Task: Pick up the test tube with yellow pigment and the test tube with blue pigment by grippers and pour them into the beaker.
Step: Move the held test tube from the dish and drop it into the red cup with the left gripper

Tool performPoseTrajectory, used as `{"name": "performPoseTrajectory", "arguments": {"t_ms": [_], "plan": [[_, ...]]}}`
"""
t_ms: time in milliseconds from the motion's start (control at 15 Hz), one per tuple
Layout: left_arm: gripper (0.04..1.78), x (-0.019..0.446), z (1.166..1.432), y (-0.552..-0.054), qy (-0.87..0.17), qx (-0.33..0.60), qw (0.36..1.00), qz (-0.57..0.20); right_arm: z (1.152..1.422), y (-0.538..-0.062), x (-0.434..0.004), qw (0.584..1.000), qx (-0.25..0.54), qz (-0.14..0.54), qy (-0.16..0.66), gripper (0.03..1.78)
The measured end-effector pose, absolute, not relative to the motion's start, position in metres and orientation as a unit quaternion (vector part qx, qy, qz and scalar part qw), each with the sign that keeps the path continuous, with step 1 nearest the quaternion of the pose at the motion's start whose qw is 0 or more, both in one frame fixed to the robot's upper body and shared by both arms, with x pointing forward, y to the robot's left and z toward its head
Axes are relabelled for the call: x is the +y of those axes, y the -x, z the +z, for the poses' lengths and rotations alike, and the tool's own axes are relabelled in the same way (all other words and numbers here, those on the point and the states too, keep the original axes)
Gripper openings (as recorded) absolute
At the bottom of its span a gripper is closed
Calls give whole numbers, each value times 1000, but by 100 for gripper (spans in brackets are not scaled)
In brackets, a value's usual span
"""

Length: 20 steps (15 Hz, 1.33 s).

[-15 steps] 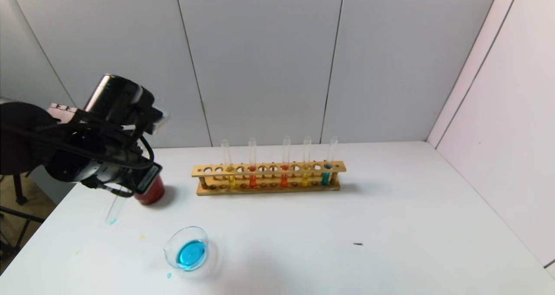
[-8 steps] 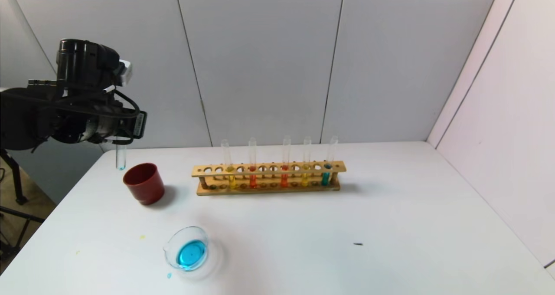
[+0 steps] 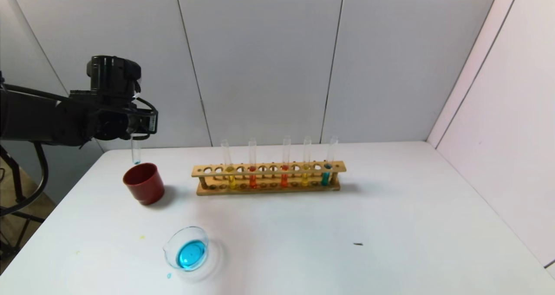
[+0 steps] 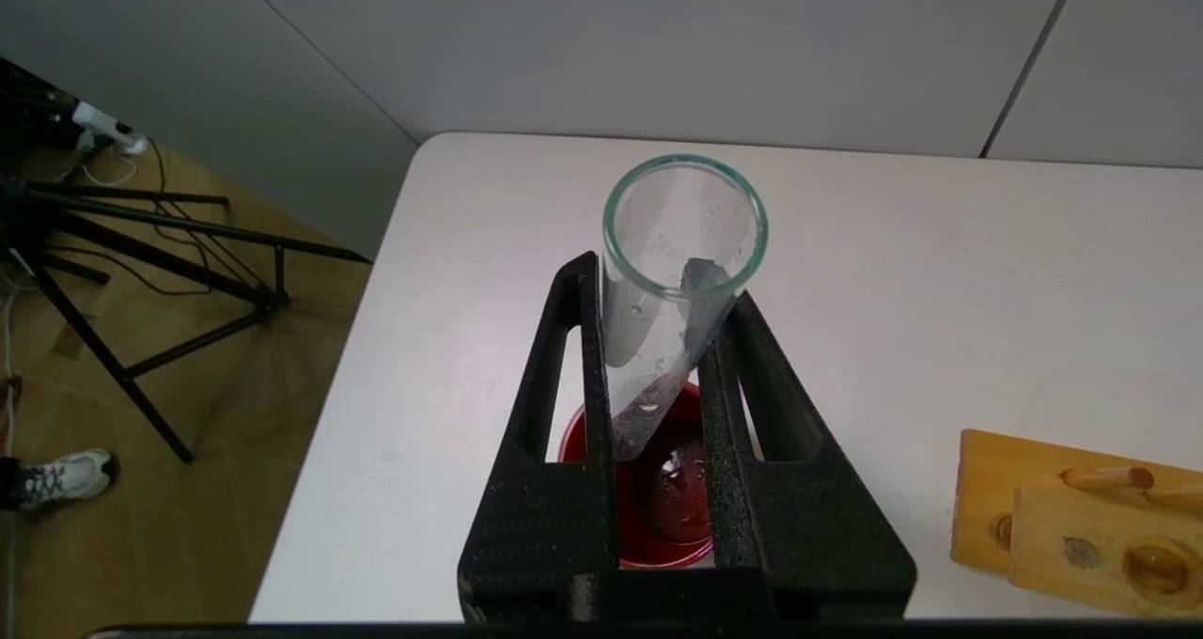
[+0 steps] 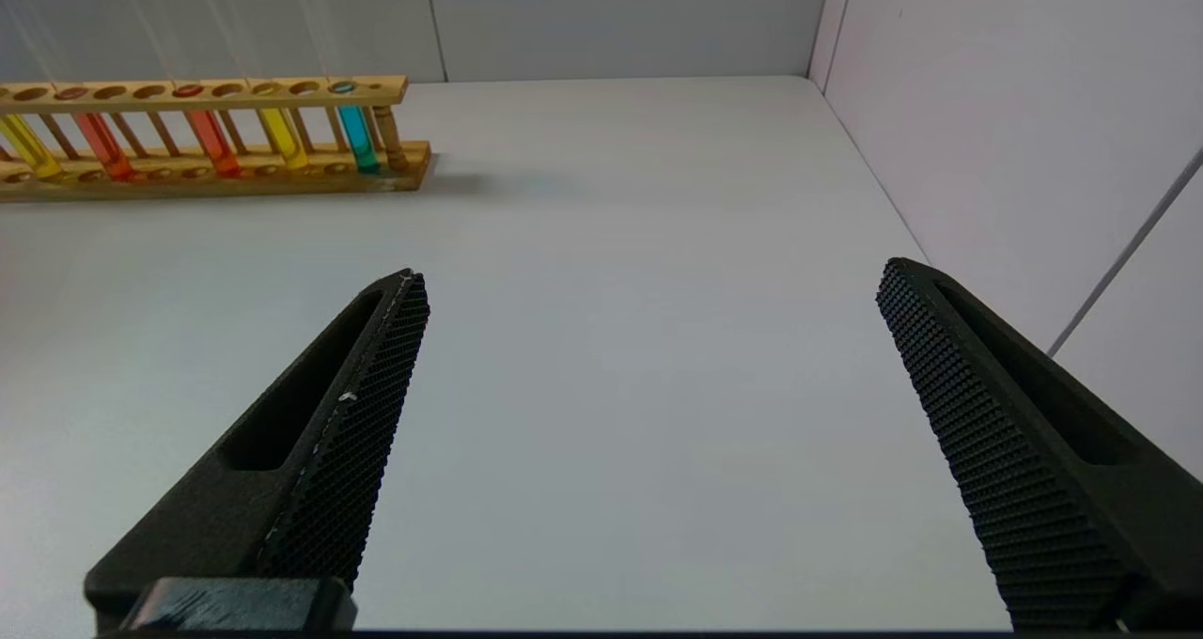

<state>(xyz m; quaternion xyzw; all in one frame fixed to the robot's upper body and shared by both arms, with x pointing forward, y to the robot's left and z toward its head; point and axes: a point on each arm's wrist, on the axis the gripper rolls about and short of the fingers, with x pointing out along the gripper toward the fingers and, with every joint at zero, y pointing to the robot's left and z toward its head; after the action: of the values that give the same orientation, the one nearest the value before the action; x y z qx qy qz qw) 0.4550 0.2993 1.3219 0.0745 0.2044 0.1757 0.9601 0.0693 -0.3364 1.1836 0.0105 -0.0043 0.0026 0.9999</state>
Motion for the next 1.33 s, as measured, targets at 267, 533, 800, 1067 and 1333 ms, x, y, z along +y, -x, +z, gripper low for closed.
{"name": "performPoseTrajectory", "arguments": {"t_ms": [267, 533, 800, 1067, 1333], "plan": [[31, 299, 1297, -461, -61, 233, 954, 180, 1184, -69, -336, 1000, -4, 3, -11, 174], [31, 300, 1277, -460, -63, 251, 949, 182, 1184, -69, -336, 1000, -4, 3, -11, 174], [31, 304, 1257, -453, -66, 263, 945, 185, 1184, -69, -336, 1000, -4, 3, -11, 174], [31, 305, 1239, -446, -70, 274, 941, 184, 1184, -69, -336, 1000, -4, 3, -11, 174], [31, 306, 1225, -440, -73, 285, 938, 182, 1184, -69, -336, 1000, -4, 3, -11, 174]]}}
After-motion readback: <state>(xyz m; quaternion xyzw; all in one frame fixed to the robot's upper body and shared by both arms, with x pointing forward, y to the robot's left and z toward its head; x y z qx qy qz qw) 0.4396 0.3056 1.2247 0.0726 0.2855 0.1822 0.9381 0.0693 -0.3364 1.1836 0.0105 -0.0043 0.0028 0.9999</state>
